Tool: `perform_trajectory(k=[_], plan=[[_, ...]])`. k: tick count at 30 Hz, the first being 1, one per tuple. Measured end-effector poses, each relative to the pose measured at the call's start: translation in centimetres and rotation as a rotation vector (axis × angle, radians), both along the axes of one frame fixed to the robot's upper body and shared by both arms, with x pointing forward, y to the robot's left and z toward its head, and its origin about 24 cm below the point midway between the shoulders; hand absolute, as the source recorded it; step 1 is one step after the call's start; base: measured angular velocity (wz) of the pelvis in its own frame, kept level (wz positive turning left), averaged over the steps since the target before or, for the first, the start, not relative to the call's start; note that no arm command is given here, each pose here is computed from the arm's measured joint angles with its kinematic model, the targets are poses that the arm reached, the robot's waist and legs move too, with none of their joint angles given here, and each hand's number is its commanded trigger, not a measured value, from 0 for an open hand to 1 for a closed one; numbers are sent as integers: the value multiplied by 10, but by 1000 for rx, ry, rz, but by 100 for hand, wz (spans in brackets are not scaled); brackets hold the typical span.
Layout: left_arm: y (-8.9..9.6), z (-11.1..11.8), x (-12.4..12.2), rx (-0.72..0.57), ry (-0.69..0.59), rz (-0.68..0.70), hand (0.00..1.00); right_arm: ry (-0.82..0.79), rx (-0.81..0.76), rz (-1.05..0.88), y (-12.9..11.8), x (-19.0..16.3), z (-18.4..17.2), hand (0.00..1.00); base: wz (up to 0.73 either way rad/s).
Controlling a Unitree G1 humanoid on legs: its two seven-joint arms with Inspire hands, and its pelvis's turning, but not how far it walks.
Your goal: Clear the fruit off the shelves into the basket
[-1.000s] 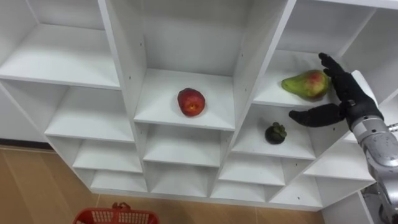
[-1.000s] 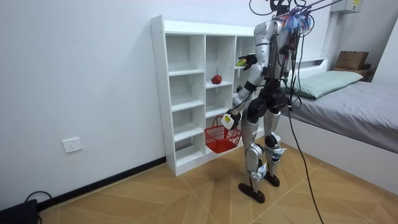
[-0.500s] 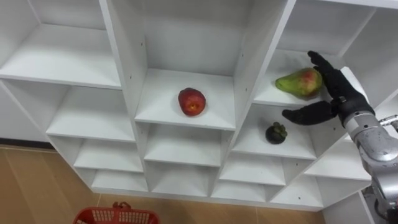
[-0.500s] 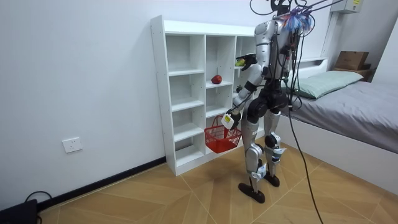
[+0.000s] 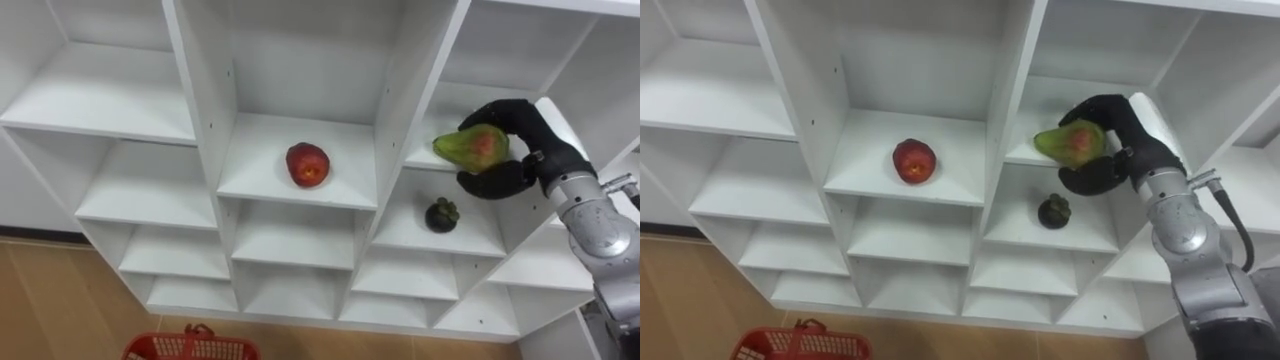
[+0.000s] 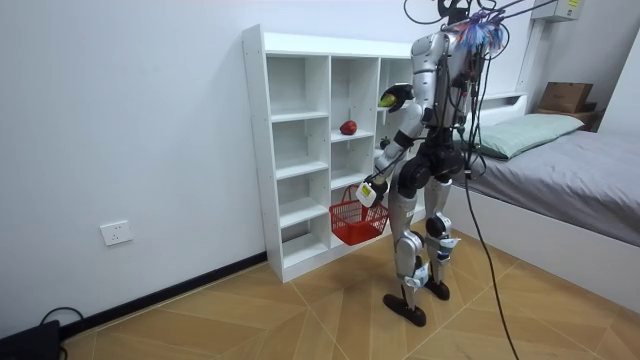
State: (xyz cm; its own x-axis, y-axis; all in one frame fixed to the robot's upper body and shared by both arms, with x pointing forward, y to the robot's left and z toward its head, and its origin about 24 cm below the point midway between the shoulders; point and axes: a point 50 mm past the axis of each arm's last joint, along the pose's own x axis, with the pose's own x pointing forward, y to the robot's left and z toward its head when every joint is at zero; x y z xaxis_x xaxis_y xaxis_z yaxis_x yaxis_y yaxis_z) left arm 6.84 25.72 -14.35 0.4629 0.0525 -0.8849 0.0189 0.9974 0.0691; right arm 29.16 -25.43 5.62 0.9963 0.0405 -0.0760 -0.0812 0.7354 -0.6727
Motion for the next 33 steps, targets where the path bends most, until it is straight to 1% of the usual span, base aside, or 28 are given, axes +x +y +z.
perform_trajectory(k=[4, 11, 15, 20, 26, 33], plan=[[0, 1, 2, 0, -6, -3, 100, -6, 14, 7, 1, 0, 2, 100, 0], [-2, 0, 2, -3, -4, -16, 100, 4, 82, -4, -1, 0, 2, 100, 0], [-3, 0, 4, -3, -4, -27, 100, 22, 167, -7, -1, 0, 0, 100, 0], [-3, 0, 3, -4, 0, -26, 100, 25, 229, -13, -2, -2, -1, 100, 0], [-3, -1, 3, -6, 0, -28, 100, 24, 233, -8, -1, -2, -1, 100, 0], [-8, -2, 1, -36, -1, -28, 100, -26, 305, 56, 16, -8, 7, 100, 0]])
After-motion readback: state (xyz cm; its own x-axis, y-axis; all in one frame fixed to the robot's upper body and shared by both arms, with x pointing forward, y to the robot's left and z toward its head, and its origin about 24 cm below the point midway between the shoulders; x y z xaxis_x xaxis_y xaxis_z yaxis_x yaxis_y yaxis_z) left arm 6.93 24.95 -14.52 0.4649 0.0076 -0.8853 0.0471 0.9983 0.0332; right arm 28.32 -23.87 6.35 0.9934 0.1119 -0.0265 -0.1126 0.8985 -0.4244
